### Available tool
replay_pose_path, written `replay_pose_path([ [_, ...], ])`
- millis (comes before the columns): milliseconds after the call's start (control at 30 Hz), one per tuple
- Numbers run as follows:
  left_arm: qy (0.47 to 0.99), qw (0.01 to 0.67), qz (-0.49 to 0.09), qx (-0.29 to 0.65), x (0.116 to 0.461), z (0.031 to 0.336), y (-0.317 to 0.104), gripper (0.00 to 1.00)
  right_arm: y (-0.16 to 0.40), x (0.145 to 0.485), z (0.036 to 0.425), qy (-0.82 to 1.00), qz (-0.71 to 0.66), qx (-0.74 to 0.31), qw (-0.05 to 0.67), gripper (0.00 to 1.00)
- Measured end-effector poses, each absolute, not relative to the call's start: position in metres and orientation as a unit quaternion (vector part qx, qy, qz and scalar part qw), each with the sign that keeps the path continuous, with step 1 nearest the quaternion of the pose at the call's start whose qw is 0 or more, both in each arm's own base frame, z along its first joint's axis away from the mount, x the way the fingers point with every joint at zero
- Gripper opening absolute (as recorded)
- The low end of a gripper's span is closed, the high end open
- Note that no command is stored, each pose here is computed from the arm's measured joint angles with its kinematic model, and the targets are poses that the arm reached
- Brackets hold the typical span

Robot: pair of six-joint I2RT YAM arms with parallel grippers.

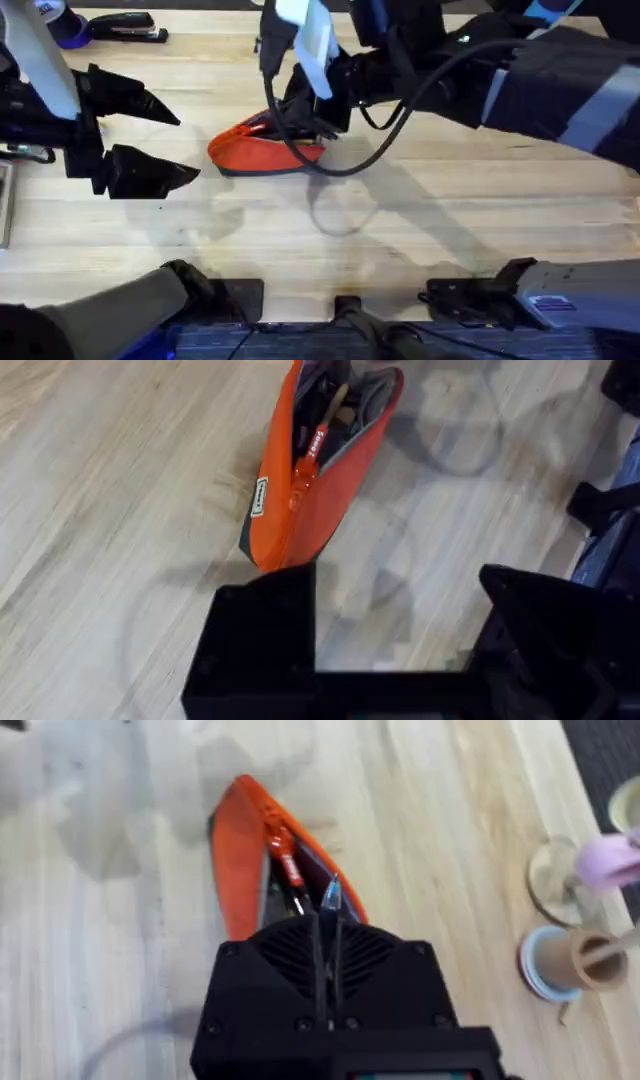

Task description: Unzip the bag, pick up the pens from the table one at a time and place them inside, then zip the bag closed.

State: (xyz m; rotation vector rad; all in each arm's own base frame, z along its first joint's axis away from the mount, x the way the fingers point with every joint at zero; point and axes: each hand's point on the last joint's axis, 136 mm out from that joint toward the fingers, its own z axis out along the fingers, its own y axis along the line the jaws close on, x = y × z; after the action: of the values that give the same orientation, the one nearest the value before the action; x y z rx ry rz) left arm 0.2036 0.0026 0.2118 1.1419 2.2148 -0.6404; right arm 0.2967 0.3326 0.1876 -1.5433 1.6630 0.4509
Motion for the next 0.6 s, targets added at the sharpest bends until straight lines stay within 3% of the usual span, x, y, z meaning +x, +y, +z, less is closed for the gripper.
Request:
replay_pose_path([
  [600, 0.826, 0.281, -0.239, 0.426, 0.204, 0.212, 0.003, 0.993, 0.371, 0.293, 0.13, 0.623, 0.193, -0.659, 0.375, 0.031],
])
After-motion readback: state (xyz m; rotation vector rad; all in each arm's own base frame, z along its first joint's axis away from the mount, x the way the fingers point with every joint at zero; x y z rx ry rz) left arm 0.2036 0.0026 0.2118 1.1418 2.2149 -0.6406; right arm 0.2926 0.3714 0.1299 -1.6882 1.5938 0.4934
